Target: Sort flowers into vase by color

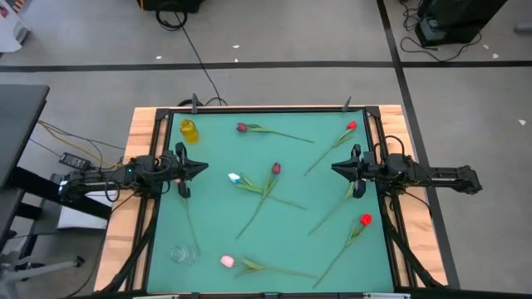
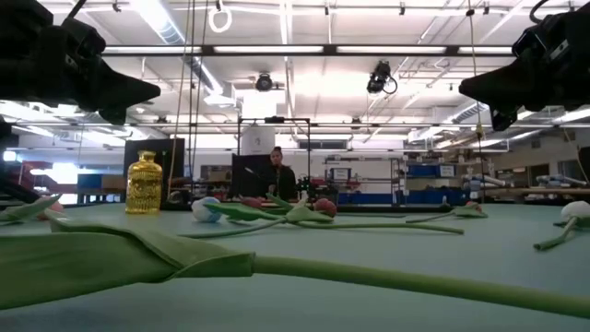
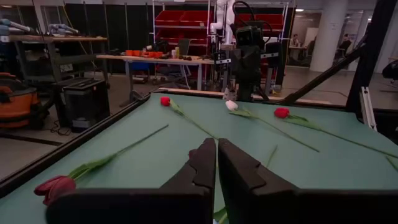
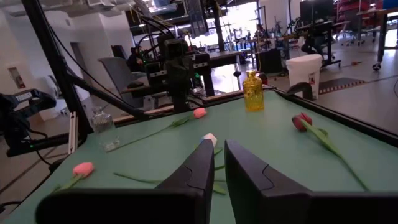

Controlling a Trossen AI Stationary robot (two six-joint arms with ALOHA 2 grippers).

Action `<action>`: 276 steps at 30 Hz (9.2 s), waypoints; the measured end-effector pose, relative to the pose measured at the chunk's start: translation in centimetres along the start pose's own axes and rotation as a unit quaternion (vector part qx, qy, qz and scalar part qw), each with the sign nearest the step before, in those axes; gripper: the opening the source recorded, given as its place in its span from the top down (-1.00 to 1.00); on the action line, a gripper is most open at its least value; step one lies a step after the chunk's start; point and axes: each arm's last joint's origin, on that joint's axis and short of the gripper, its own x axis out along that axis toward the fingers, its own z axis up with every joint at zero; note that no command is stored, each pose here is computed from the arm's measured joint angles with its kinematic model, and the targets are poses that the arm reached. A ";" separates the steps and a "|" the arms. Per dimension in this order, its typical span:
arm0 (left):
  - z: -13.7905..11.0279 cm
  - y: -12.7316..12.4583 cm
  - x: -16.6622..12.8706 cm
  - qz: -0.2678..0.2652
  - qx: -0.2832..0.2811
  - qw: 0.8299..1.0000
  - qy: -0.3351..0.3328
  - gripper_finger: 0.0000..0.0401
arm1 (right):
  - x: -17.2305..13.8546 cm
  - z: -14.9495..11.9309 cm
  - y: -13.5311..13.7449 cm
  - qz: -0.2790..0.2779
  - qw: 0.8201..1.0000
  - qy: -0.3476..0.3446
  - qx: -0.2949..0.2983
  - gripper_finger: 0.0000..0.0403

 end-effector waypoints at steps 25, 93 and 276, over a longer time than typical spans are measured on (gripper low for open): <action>1.5 0.0 -0.1 -0.002 0.002 0.997 -0.076 0.88 | 0.0 0.7 -0.3 -0.067 0.970 -0.028 -0.233 0.75; 2.5 -3.8 2.7 0.412 -0.522 0.553 0.502 0.22 | -0.4 1.9 -1.2 -0.129 0.838 -0.219 0.483 0.39; 11.7 -1.3 7.6 0.056 -0.246 0.962 0.106 0.06 | 8.4 -5.3 5.3 -0.617 0.460 0.376 0.516 0.25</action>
